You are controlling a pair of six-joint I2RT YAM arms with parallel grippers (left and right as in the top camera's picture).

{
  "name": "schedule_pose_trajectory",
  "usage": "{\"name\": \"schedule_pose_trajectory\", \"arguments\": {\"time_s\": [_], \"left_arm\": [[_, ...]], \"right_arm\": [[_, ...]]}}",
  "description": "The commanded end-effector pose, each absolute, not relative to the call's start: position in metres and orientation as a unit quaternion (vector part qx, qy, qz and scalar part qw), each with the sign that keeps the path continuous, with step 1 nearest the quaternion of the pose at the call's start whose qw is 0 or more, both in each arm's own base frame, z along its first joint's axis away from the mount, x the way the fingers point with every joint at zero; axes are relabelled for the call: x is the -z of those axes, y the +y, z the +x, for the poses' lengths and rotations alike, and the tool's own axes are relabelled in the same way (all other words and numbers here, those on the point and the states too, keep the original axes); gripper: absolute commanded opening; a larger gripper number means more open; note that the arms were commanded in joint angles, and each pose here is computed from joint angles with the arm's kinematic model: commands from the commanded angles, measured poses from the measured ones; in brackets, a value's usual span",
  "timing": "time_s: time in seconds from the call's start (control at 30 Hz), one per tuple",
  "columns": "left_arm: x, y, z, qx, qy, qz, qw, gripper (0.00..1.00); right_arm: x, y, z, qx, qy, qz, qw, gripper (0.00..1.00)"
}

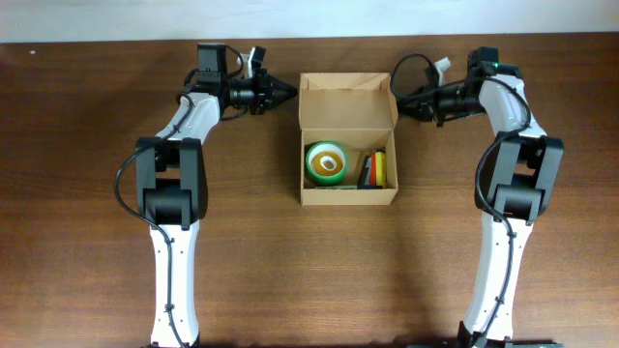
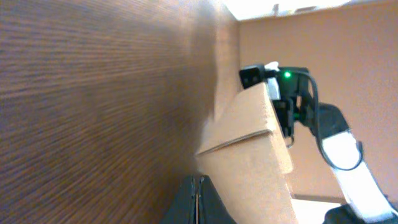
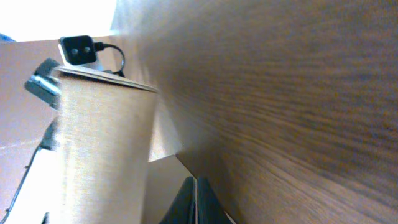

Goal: Pack container
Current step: 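Move both grippers to the box lid flaps at the back, then grip the lid edges with both grippers and raise the lid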

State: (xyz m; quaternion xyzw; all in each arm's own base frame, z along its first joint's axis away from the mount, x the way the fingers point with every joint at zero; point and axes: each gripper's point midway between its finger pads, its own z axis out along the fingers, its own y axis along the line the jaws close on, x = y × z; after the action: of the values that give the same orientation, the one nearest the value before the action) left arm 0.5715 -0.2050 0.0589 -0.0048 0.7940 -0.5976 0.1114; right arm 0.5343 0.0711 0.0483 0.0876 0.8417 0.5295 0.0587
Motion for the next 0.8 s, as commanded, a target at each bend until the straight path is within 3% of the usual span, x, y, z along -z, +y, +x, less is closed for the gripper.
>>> {"name": "schedule_pose_trajectory", "arguments": {"time_s": [0.0,0.77], "left_arm": [[-0.064,-0.211,0.567,0.618,0.781,0.001,0.095,0.02],[-0.031,-0.226,0.561,0.620,0.782,-0.046,0.039,0.02]], "right_arm": [[-0.047,0.081,0.534,-0.558,0.824,0.082,0.052,0.04],[-0.049,0.085,0.533,-0.564,0.820,0.082,0.048,0.04]]}}
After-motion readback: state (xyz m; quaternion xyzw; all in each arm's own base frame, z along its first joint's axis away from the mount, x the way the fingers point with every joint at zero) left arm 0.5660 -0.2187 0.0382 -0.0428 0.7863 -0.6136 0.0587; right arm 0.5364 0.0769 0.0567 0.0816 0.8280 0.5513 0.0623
